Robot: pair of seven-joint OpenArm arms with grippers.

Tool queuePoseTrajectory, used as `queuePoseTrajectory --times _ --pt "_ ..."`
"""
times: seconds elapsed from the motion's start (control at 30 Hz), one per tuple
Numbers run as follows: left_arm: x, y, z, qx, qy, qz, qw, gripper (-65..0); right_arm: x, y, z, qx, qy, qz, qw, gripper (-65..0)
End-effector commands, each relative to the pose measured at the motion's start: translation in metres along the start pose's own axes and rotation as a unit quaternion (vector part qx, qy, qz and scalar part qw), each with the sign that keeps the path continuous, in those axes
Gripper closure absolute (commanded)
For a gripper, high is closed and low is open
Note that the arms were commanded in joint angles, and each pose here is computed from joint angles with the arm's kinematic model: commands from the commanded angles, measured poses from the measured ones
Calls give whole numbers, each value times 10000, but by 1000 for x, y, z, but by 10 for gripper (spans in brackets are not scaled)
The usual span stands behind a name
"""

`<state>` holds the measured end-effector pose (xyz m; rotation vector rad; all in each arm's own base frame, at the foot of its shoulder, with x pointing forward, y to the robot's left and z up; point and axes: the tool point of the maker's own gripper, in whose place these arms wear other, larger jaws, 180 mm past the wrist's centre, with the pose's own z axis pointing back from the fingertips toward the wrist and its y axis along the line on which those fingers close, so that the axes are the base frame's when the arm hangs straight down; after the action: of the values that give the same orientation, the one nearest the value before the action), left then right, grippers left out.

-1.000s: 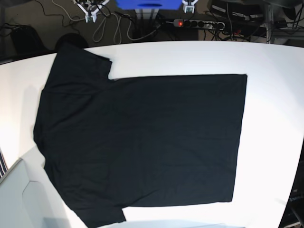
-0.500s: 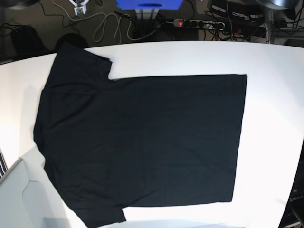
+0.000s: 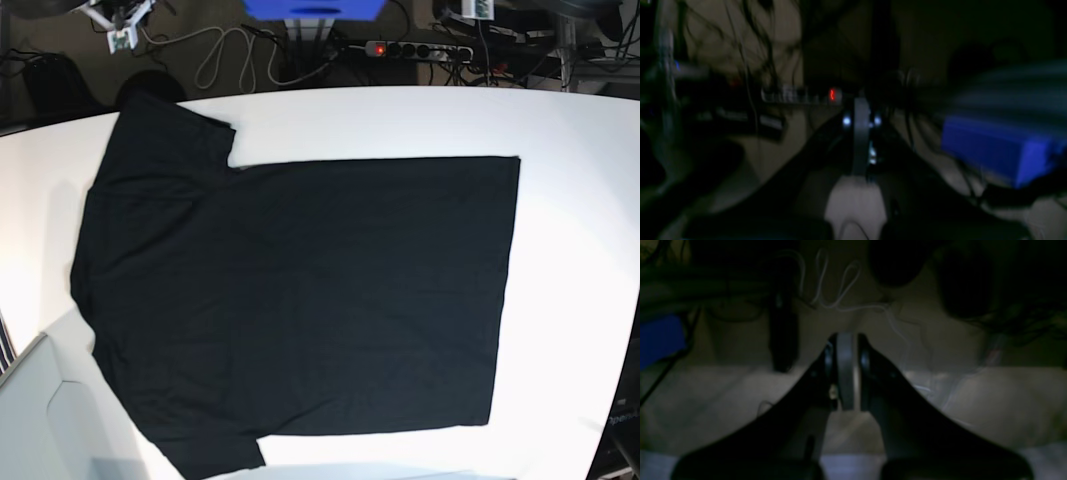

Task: Fold the T-shirt properly
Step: 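Lower both grippers and pinch the shirt's shoulder corners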

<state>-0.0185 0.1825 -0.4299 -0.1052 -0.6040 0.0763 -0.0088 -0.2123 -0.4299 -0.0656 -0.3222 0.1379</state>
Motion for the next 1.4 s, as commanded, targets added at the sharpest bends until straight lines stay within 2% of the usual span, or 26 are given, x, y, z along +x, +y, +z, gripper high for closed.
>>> queuePoseTrajectory --times 0.0,0.13,0.3,0.37,0.43,0.5,0.6,0.67,0.87,0.93,1.07,1.23,1.37 --pt "7 3 12 32 -109 -41 9999 0 11 4 12 157 -174 169 9996 -2" --pt "58 2 27 49 -696 -196 9974 0 46 16 42 440 -538 655 9954 -4" --pt "112 1 39 81 -1373 -399 9897 0 65 11 41 324 -805 608 9944 -7" --pt "126 5 42 142 -1561 -472 9865 -14 74 9 40 289 -919 601 9935 -27" --pt "144 7 40 179 -1823 -530 9817 -103 86 7 38 257 -1083 598 9920 -84" --pt "157 10 37 225 -2025 -570 9774 -224 95 8 36 255 -1203 601 9906 -170" --pt "180 19 32 346 -2364 -621 9691 -358 107 5 35 202 -1369 593 9886 -281" --pt "196 23 29 421 -2605 -649 9624 -395 114 4 34 181 -1458 590 9874 -320" --pt "222 42 1 705 -2290 -573 9692 -403 134 0 32 124 -1710 587 9834 -333" --pt "227 54 -9 792 -2220 -204 9716 -403 136 0 32 118 -1740 587 9829 -333" --pt "232 87 -21 1003 -2190 452 9695 -403 136 1 32 126 -1733 585 9830 -333" --pt "220 109 -46 1090 -1993 884 9698 -406 136 0 31 107 -1729 592 9831 -335" --pt "212 114 -66 1034 -1844 1019 9721 -405 138 -1 31 93 -1764 594 9825 -334"
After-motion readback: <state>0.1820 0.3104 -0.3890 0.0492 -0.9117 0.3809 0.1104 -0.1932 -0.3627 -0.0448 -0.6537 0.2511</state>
